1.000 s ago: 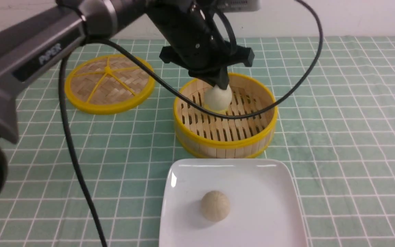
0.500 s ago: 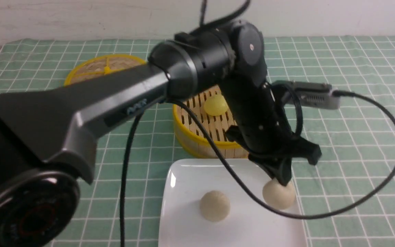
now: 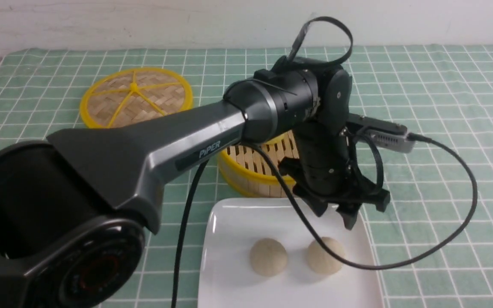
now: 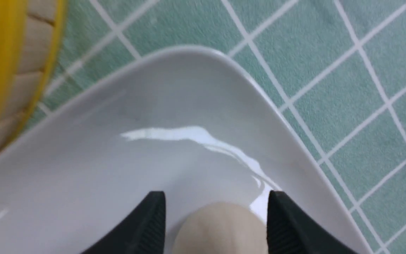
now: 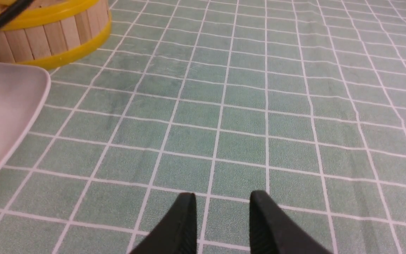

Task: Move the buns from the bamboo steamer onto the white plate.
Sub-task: 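Reach into the bamboo steamer and grasp a bun with the left gripper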

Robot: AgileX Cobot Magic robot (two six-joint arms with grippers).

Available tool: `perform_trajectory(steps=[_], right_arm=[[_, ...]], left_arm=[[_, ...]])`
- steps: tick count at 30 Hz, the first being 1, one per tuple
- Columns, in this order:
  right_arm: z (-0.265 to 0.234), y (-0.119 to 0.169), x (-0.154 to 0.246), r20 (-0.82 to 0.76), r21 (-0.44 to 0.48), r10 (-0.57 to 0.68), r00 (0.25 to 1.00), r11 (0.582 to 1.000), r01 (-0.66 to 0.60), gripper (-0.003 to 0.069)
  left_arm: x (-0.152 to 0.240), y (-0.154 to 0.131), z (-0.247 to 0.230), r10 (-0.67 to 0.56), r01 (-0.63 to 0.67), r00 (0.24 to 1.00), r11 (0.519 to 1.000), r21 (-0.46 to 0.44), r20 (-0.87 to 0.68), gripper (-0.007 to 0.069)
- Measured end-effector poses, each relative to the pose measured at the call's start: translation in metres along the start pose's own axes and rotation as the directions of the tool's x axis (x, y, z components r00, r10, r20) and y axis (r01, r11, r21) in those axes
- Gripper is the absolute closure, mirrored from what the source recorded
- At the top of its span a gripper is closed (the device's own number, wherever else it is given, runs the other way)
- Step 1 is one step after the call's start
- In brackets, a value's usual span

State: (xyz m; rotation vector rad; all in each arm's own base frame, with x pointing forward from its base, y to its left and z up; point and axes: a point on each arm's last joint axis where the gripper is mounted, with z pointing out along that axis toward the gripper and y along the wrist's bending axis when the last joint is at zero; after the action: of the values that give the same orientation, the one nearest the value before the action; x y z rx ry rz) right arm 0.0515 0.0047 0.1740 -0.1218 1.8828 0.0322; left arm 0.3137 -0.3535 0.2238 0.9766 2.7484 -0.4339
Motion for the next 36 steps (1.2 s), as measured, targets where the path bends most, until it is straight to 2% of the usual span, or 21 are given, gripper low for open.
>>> perform_trajectory(steps=[2, 5, 8, 10, 14, 17, 21, 28, 29, 31, 34, 36], right_arm=[[0.0, 0.0, 0.0, 0.0, 0.0, 0.0, 1.0, 1.0, 0.0, 0.0419], [0.0, 0.0, 0.0, 0.0, 0.0, 0.0, 1.0, 1.0, 0.0, 0.0419], [0.0, 0.0, 0.0, 0.0, 0.0, 0.0, 1.0, 1.0, 0.0, 0.0419], [0.0, 0.0, 0.0, 0.0, 0.0, 0.0, 1.0, 1.0, 0.0, 0.0419], [0.0, 0.0, 0.0, 0.0, 0.0, 0.0, 1.0, 1.0, 0.0, 0.0419], [0.0, 0.0, 0.0, 0.0, 0.0, 0.0, 1.0, 1.0, 0.0, 0.0419], [0.0, 0.0, 0.0, 0.0, 0.0, 0.0, 1.0, 1.0, 0.0, 0.0419], [0.0, 0.0, 0.0, 0.0, 0.0, 0.0, 1.0, 1.0, 0.0, 0.0419], [0.0, 0.0, 0.0, 0.0, 0.0, 0.0, 1.0, 1.0, 0.0, 0.0419], [0.0, 0.0, 0.0, 0.0, 0.0, 0.0, 1.0, 1.0, 0.0, 0.0419], [0.0, 0.0, 0.0, 0.0, 0.0, 0.0, 1.0, 1.0, 0.0, 0.0419], [0.0, 0.0, 0.0, 0.0, 0.0, 0.0, 1.0, 1.0, 0.0, 0.0419]], left_arm=[[-0.011, 0.0, -0.016, 0.023, -0.02, 0.998, 0.999, -0.046, 0.057, 0.0206], [-0.018, 0.004, -0.031, 0.032, -0.022, 0.996, 0.993, -0.113, 0.086, 0.0284], [-0.021, 0.014, -0.044, 0.038, -0.021, 0.996, 0.982, -0.19, 0.085, 0.0483], [-0.023, 0.029, -0.048, 0.017, 0.003, 0.996, 0.977, -0.214, 0.092, 0.0579], [-0.028, 0.077, -0.059, -0.144, 0.171, 0.979, 0.966, -0.192, 0.146, 0.0613], [-0.034, 0.117, -0.069, -0.273, 0.303, 0.934, 0.947, -0.107, 0.232, 0.0613], [-0.041, 0.144, -0.079, -0.343, 0.382, 0.868, 0.923, -0.042, 0.359, 0.058], [-0.052, 0.15, -0.066, -0.332, 0.381, 0.836, 0.924, -0.028, 0.436, 0.037], [-0.052, 0.153, -0.054, -0.337, 0.385, 0.842, 0.922, -0.031, 0.422, 0.0285], [-0.052, 0.156, -0.042, -0.343, 0.389, 0.847, 0.92, -0.036, 0.406, 0.0231], [-0.051, 0.162, -0.019, -0.354, 0.398, 0.857, 0.916, -0.045, 0.375, 0.0193], [-0.049, 0.166, -0.003, -0.368, 0.408, 0.863, 0.912, -0.047, 0.347, 0.0234]])
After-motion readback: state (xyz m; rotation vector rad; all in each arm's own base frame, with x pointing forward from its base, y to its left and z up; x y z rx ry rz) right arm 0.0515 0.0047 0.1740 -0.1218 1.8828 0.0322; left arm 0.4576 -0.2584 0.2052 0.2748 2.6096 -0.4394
